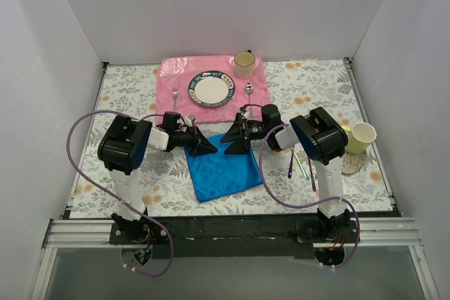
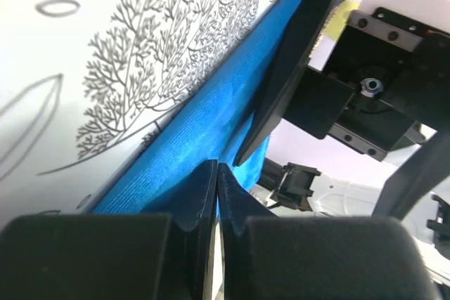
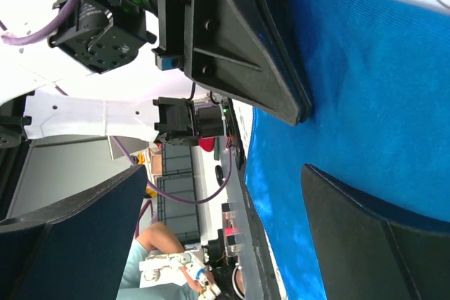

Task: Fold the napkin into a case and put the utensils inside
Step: Smooth out the square-folded napkin at the center of the board.

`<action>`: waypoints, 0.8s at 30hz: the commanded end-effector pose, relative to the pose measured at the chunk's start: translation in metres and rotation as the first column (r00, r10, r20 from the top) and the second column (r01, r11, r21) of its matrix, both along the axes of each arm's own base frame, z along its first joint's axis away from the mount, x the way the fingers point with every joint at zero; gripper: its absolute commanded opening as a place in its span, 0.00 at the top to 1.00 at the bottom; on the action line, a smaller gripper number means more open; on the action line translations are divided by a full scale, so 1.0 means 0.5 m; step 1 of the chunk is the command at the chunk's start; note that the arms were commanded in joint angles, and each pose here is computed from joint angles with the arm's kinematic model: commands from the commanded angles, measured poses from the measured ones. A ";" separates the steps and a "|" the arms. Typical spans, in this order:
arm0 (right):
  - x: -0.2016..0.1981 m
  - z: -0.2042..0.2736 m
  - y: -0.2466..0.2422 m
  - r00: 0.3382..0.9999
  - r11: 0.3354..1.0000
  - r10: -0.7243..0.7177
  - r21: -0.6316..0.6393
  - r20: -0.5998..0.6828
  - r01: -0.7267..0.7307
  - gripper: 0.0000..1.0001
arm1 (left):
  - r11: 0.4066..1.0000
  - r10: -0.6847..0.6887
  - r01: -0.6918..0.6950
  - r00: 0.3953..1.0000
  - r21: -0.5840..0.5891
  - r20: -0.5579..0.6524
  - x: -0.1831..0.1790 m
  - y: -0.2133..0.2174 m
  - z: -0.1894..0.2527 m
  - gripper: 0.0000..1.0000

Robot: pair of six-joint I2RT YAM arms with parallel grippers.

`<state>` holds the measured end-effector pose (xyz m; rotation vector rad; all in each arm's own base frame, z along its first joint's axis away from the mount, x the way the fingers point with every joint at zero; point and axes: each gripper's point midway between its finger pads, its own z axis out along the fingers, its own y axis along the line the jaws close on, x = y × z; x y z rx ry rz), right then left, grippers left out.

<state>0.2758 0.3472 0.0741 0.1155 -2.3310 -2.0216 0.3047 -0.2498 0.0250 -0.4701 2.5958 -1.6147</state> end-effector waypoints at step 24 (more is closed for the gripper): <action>0.001 0.103 -0.052 0.999 0.995 0.020 0.096 0.045 -0.024 0.01 | 0.988 0.060 -0.056 0.998 0.144 -0.029 0.018 0.055 -0.050 1.00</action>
